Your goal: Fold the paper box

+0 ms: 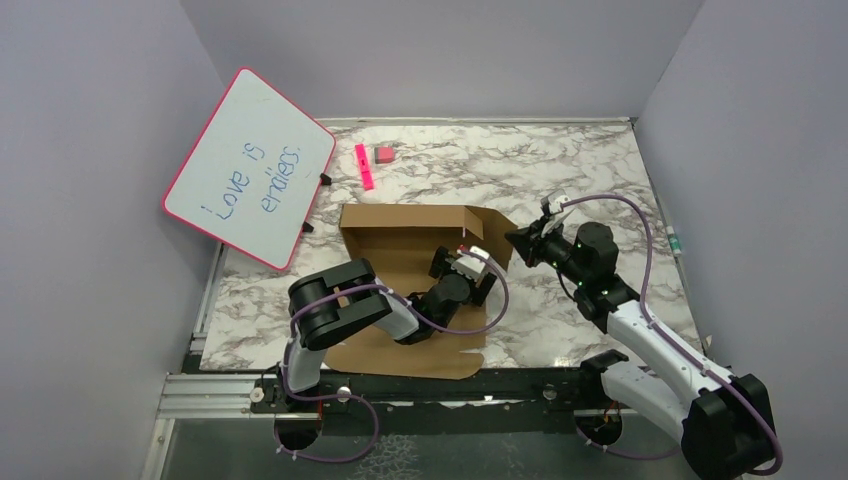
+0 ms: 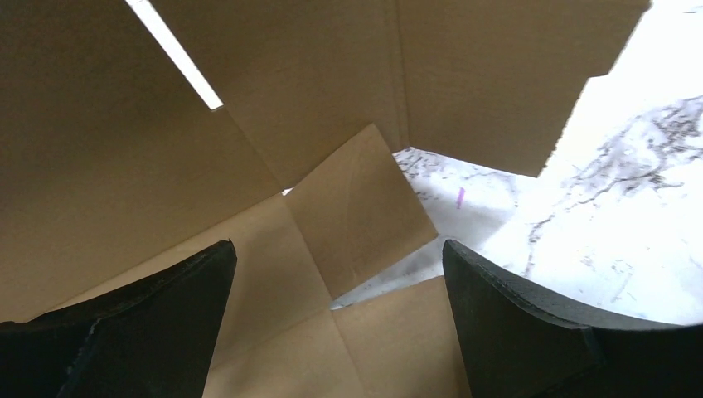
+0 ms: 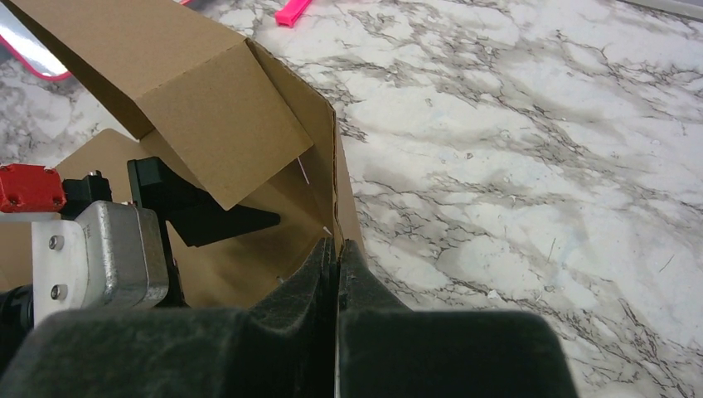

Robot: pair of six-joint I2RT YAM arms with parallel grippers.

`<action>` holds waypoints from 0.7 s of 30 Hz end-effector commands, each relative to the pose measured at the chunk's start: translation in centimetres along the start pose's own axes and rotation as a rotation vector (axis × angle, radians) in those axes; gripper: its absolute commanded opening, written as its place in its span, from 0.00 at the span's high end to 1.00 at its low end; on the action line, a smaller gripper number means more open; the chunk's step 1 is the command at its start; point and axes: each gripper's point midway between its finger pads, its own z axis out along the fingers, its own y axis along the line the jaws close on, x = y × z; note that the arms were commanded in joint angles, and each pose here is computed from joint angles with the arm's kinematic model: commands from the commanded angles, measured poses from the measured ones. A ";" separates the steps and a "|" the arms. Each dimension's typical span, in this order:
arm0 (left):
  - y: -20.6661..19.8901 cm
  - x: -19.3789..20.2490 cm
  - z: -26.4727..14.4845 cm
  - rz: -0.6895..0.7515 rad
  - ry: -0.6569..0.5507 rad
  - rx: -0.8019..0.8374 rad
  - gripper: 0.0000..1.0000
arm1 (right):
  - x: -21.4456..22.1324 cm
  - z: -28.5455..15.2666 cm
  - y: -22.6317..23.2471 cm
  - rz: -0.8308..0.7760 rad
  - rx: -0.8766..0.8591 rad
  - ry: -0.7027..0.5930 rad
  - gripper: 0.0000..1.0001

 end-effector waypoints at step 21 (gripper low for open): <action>4.1 -1.6 -0.6 -0.177 -0.113 -0.145 0.46 | -0.3 0.1 1.7 0.000 -0.083 -0.004 0.95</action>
